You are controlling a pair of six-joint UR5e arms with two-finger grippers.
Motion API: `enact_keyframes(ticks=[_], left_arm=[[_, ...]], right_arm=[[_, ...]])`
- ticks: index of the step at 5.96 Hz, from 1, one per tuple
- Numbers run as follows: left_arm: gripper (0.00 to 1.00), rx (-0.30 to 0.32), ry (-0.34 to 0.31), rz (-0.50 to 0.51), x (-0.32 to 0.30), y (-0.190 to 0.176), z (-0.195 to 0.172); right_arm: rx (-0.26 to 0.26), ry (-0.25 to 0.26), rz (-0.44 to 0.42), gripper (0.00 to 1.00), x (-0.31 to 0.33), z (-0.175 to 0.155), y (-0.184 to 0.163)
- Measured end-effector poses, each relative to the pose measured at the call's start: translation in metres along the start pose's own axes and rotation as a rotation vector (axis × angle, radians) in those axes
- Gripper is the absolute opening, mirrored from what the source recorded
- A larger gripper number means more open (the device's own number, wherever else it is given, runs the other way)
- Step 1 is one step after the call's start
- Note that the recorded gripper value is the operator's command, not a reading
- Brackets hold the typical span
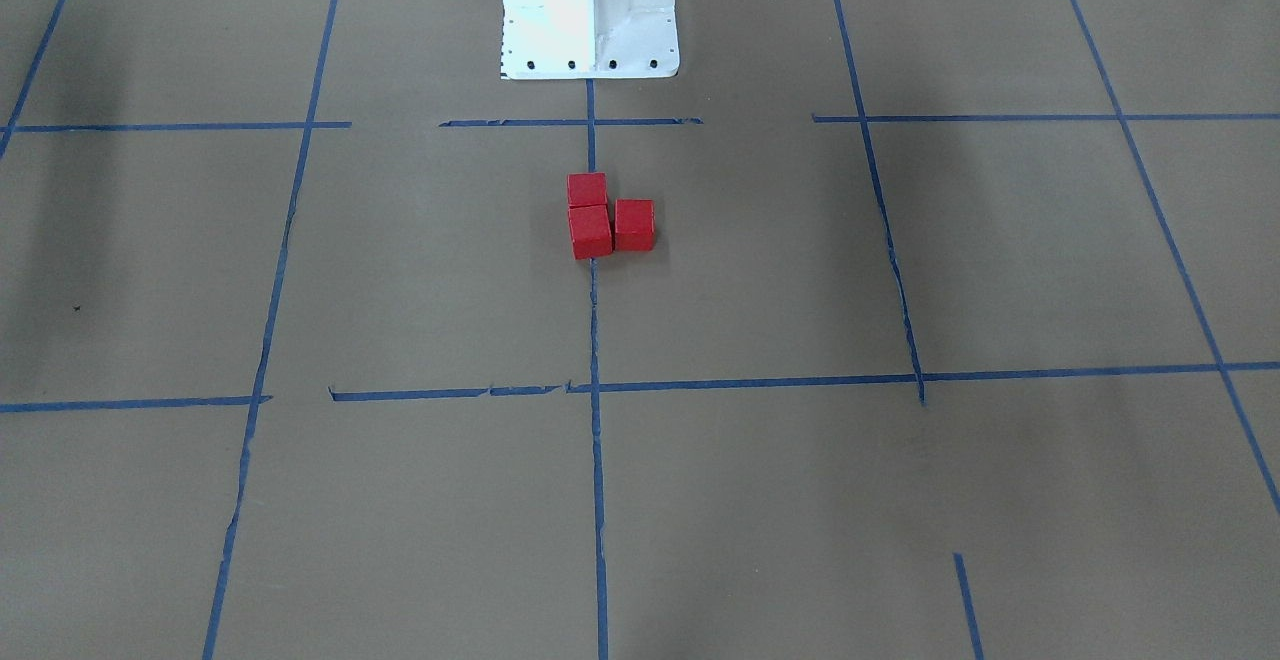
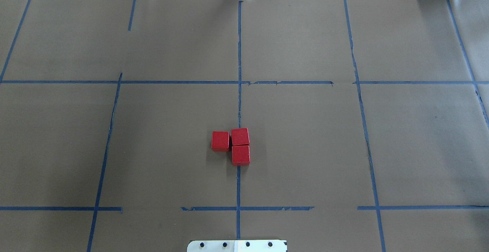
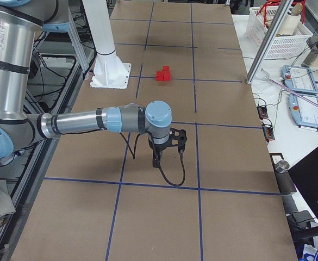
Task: Form red blocks into L shape at center
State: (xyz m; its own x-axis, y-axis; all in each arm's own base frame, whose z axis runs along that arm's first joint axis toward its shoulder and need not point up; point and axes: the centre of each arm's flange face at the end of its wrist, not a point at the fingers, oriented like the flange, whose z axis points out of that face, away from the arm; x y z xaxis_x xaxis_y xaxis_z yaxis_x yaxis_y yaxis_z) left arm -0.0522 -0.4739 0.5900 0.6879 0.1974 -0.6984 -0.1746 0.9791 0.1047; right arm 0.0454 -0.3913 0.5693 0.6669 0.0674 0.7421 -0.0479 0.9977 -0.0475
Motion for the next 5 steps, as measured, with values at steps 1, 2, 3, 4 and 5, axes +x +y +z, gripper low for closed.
enact_keyframes(ticks=[1, 2, 3, 4, 5], left_arm=[[1.00, -0.002, 0.000, -0.001, -0.0006, 0.0023, 0.0008], [1.00, 0.000, -0.001, 0.001, 0.0004, 0.0025, -0.0002], [1.00, 0.001, -0.004, 0.003, 0.0006, 0.0019, -0.0008], [1.00, 0.001, -0.006, 0.004, 0.0001, -0.0006, -0.0009], [1.00, 0.011, -0.009, 0.016, 0.0042, -0.0043, -0.0059]], right_arm=[[0.000, -0.014, -0.002, 1.00, -0.0023, -0.0005, -0.0015], [-0.003, -0.024, 0.000, 1.00, -0.0019, 0.0010, -0.0020], [-0.006, -0.027, 0.005, 1.00, -0.0002, 0.0023, -0.0017], [-0.002, -0.024, 0.004, 1.00, 0.0002, 0.0012, -0.0014], [0.003, -0.018, 0.001, 1.00, -0.0004, -0.0007, -0.0015]])
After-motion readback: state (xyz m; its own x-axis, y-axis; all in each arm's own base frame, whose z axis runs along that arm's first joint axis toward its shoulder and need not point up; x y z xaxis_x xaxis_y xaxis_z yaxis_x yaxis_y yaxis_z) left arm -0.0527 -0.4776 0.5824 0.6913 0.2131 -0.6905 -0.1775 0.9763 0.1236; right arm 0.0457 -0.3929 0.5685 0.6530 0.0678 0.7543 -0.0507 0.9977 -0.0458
